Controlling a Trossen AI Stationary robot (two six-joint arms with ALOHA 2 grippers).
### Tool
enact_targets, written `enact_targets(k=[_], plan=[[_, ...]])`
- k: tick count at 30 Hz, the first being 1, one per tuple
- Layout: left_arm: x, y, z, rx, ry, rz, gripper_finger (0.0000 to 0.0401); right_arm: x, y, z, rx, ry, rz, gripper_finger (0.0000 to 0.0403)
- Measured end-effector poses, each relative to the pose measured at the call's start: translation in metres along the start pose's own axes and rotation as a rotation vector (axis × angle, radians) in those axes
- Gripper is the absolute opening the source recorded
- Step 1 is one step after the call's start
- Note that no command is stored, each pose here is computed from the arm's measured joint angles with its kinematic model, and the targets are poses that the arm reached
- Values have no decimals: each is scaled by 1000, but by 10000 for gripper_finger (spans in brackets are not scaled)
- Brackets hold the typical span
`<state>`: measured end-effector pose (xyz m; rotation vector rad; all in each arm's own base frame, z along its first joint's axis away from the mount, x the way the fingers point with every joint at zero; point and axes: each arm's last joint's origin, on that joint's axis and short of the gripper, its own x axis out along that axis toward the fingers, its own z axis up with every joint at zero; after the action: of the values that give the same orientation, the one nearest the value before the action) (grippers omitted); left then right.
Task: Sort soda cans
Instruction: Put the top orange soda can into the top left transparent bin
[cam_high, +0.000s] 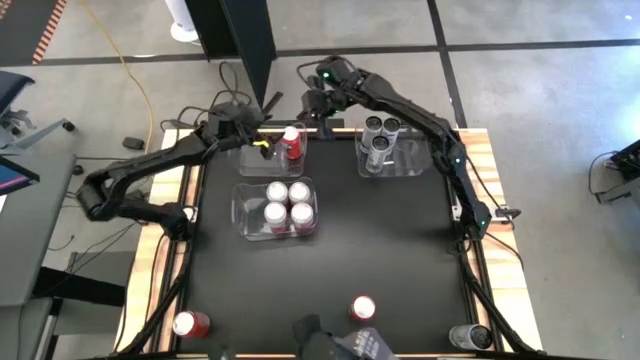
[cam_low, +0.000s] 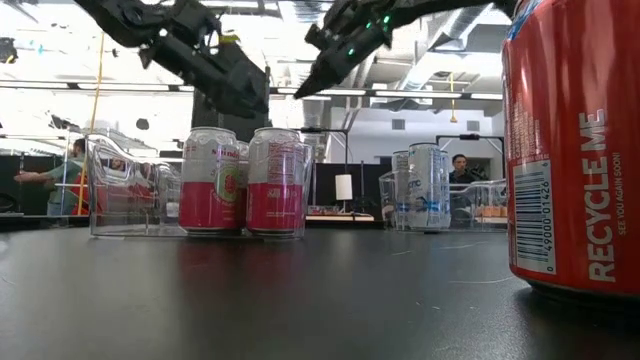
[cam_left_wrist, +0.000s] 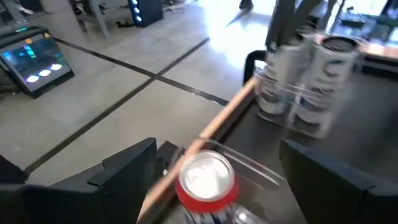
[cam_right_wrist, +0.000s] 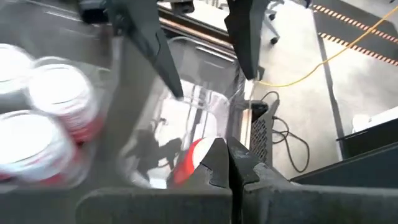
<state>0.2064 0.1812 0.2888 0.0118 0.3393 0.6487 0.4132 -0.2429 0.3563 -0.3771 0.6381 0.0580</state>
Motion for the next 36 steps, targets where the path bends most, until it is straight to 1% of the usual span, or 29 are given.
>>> enact_targets(k=[6, 13, 17, 19, 22, 26, 29, 32, 36], plan=[[-24, -19, 5, 28, 36, -74, 336, -47, 28, 20, -1, 68, 93, 0], [-29, -46, 8, 61, 29, -176, 336, -101, 80, 48, 49, 193, 169, 0], [-31, -64, 6, 83, 28, -240, 336, -129, 116, 67, 90, 234, 181, 0], [-32, -73, 3, 95, 17, -273, 336, -142, 135, 76, 110, 237, 170, 0], [-34, -87, -3, 113, 15, -324, 336, -154, 162, 85, 141, 258, 146, 0], [-37, -105, -10, 135, 2, -391, 336, -161, 200, 87, 199, 317, 109, 0], [-42, -118, -14, 153, -10, -444, 336, -161, 231, 82, 254, 362, 77, 0], [-48, -132, -17, 192, -21, -503, 336, -161, 265, 74, 316, 377, 45, 0], [-59, -153, -15, 246, -73, -589, 336, -166, 313, 61, 399, 335, -23, 6]])
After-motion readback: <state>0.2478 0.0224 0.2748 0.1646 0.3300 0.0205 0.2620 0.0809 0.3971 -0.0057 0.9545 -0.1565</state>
